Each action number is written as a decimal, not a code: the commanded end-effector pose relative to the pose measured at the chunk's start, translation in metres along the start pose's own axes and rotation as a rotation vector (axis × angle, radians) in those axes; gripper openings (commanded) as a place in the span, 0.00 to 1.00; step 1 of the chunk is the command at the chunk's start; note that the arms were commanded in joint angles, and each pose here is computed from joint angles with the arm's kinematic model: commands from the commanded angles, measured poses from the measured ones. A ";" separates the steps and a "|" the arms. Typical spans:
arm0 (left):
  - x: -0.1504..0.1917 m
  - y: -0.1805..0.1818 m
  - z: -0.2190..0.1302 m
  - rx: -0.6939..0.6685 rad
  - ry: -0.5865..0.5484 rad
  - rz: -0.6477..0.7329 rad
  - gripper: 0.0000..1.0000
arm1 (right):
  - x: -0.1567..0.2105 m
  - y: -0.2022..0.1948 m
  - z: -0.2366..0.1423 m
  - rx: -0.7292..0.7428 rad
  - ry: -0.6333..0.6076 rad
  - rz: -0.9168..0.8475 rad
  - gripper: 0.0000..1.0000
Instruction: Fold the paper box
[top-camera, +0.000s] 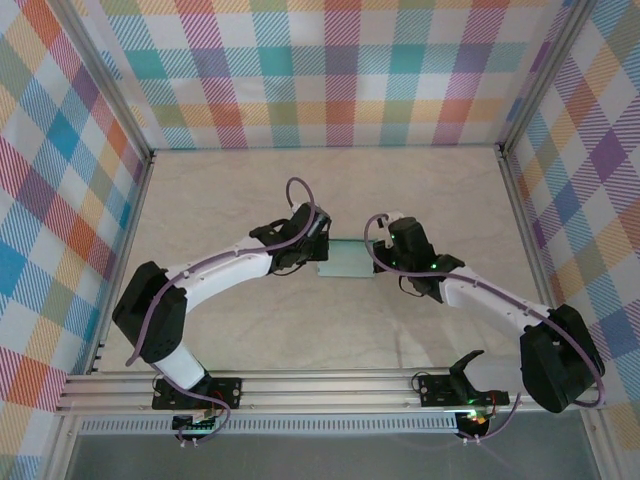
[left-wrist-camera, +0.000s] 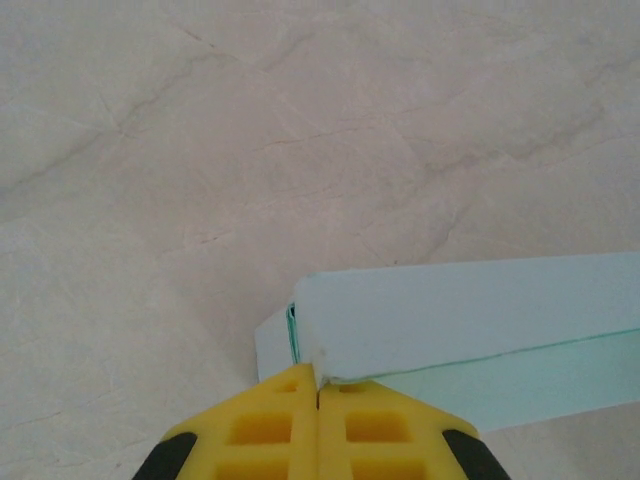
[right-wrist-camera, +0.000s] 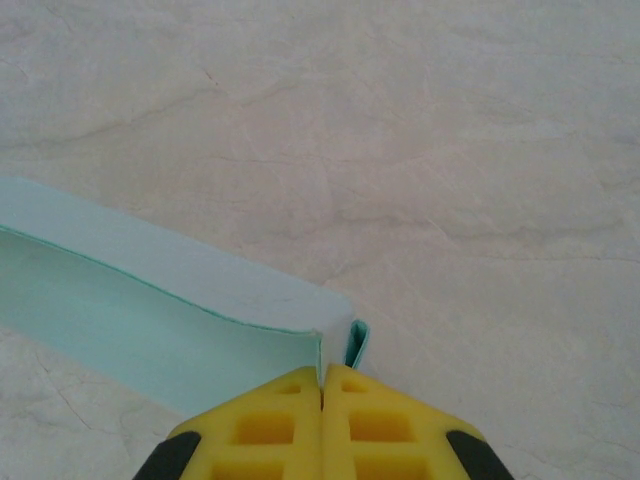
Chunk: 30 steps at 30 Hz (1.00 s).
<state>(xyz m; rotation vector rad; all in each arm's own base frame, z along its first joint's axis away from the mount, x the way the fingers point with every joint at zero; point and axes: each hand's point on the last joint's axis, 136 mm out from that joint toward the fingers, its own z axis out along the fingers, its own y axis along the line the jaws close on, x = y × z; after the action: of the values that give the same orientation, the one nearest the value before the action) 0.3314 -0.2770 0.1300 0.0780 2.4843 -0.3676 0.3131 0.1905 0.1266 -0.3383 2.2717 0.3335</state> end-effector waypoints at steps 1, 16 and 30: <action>0.035 0.018 0.012 -0.071 0.081 0.052 0.00 | 0.021 0.009 0.000 -0.050 0.036 -0.019 0.07; 0.037 0.022 0.013 -0.095 0.078 0.067 0.00 | -0.028 0.000 -0.048 -0.009 -0.154 0.058 0.83; 0.039 0.021 0.011 -0.147 -0.041 0.150 0.02 | -0.027 0.011 0.009 -0.022 0.123 0.515 0.60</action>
<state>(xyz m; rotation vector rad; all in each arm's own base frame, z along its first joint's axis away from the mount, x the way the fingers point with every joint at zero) 0.3292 -0.2779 0.1253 0.1226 2.3580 -0.2536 0.3392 0.2037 0.1463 0.1484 2.4065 0.5564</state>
